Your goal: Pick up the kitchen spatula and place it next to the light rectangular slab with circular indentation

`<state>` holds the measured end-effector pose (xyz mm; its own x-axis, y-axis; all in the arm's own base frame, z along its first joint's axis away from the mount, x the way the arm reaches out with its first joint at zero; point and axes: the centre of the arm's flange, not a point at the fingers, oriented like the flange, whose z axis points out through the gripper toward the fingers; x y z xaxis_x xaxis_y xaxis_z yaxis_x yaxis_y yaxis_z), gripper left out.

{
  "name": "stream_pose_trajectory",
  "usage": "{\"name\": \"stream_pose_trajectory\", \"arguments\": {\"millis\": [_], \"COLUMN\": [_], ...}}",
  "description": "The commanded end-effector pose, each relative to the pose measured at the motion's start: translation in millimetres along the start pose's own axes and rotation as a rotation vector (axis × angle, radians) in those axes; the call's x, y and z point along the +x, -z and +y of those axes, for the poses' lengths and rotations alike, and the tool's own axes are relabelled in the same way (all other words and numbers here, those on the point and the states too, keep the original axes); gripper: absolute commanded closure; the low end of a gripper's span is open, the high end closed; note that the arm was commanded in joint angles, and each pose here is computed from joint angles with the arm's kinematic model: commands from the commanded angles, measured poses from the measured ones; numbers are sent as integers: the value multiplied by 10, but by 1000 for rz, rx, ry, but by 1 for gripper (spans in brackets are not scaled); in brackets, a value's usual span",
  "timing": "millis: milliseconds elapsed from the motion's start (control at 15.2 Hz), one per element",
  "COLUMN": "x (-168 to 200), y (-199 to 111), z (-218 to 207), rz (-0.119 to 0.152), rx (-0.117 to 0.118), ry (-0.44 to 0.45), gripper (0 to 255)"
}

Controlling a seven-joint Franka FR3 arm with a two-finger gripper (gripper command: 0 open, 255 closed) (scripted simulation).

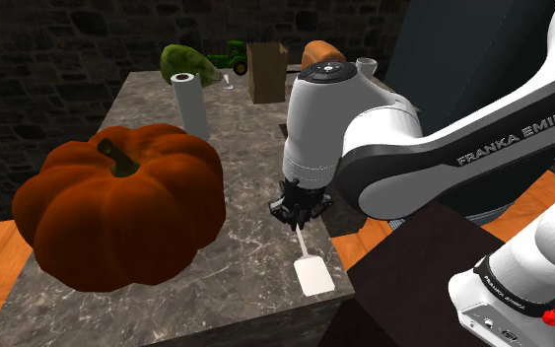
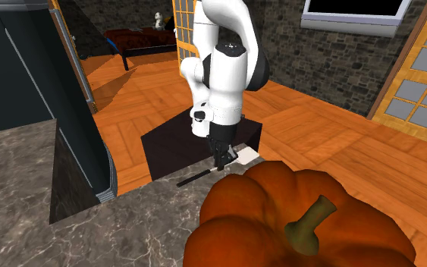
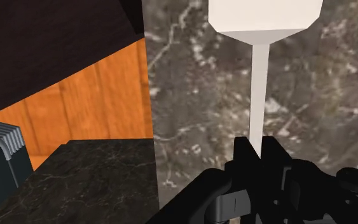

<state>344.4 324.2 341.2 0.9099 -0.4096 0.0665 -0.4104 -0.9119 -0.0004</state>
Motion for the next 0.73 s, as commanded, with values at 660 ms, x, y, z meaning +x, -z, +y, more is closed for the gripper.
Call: {"name": "stream_pose_trajectory", "arguments": {"millis": [660], "x": [44], "y": [605], "z": [-2], "rz": [0], "rx": [0], "ry": [0], "gripper": [255]}}
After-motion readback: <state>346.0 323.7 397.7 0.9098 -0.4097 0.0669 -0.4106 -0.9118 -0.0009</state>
